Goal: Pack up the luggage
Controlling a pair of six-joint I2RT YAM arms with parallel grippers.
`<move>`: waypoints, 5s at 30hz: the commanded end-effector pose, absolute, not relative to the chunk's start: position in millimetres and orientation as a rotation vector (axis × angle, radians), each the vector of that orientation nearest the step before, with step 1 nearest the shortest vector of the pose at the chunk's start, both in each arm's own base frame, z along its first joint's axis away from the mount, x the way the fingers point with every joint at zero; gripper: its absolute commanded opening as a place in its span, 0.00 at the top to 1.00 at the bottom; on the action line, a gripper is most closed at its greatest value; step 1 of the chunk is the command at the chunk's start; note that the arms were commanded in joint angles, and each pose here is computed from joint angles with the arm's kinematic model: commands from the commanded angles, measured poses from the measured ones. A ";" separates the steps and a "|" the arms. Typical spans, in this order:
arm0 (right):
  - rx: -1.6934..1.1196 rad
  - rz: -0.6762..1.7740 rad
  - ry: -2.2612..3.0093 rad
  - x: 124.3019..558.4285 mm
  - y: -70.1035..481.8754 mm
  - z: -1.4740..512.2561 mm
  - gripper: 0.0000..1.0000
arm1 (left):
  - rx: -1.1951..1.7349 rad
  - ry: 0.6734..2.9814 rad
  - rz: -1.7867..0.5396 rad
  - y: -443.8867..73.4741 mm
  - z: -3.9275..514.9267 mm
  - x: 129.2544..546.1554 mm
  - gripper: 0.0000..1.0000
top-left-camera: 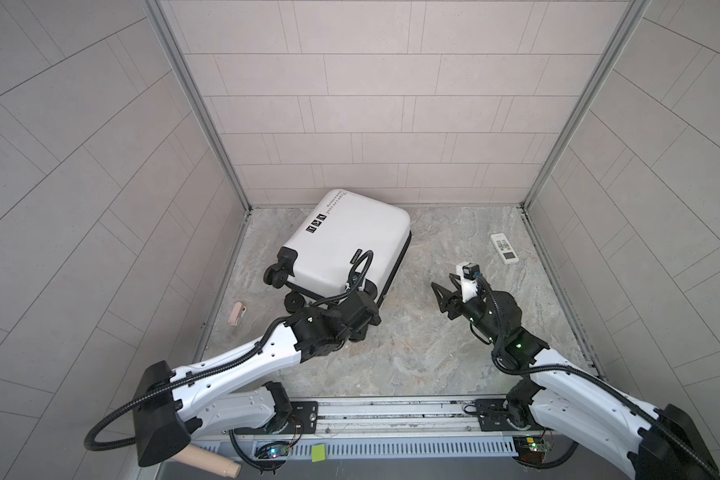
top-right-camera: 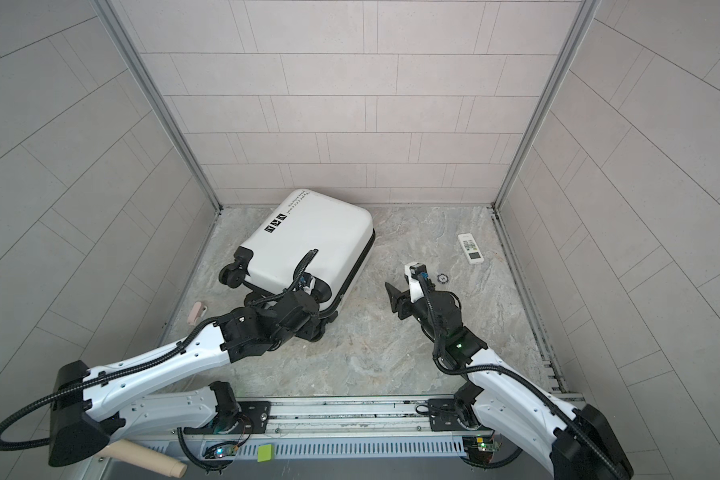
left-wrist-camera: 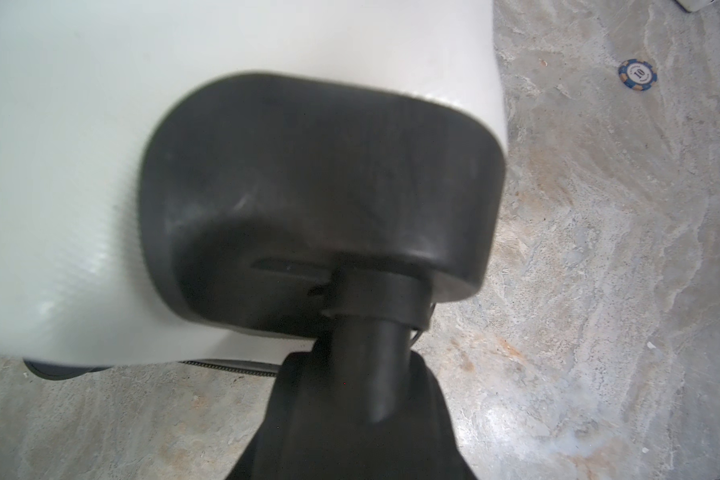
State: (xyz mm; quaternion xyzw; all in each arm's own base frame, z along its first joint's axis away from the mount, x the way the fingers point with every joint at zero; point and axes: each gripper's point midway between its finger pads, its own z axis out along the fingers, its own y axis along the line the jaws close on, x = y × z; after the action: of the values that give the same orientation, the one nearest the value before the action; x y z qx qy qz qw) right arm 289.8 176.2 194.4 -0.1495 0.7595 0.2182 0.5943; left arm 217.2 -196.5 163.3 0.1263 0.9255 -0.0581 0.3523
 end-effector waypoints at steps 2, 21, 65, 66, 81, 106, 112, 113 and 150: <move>-0.568 0.669 1.731 284.3 230.4 187.6 0.37 | 0.075 2.341 -0.070 -163.3 178.5 229.6 1.00; -0.764 0.858 1.778 292.2 314.0 132.3 0.47 | 0.032 2.353 -0.134 -161.1 167.3 222.2 1.00; -0.772 0.885 1.815 285.5 318.6 98.0 0.58 | 0.049 2.384 -0.096 -163.8 165.4 223.4 1.00; -0.769 0.886 1.813 286.4 319.4 98.3 0.57 | 0.048 2.384 -0.099 -164.0 165.4 223.2 1.00; -0.721 0.889 1.785 299.1 331.6 106.4 0.53 | 0.042 2.390 -0.115 -166.0 163.9 222.7 1.00; -0.651 0.878 1.720 306.5 331.8 132.1 0.62 | 0.034 2.399 -0.131 -166.4 161.3 220.6 1.00; -0.654 0.878 1.707 306.7 332.3 138.1 0.70 | 0.033 2.400 -0.132 -166.5 161.2 220.5 1.00; -0.653 0.876 1.706 306.8 332.0 138.8 0.71 | 0.032 2.400 -0.132 -166.5 161.1 220.5 1.00; -0.601 0.691 1.786 325.0 306.7 137.5 1.00 | 0.036 2.403 -0.159 -168.7 161.9 218.8 1.00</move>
State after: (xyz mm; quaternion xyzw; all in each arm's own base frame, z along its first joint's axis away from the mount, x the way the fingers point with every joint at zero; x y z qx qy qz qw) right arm 297.6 317.3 105.6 -0.2893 0.7630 0.3194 0.4818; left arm 211.7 -193.3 159.1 0.0919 0.9293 -0.0856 0.3473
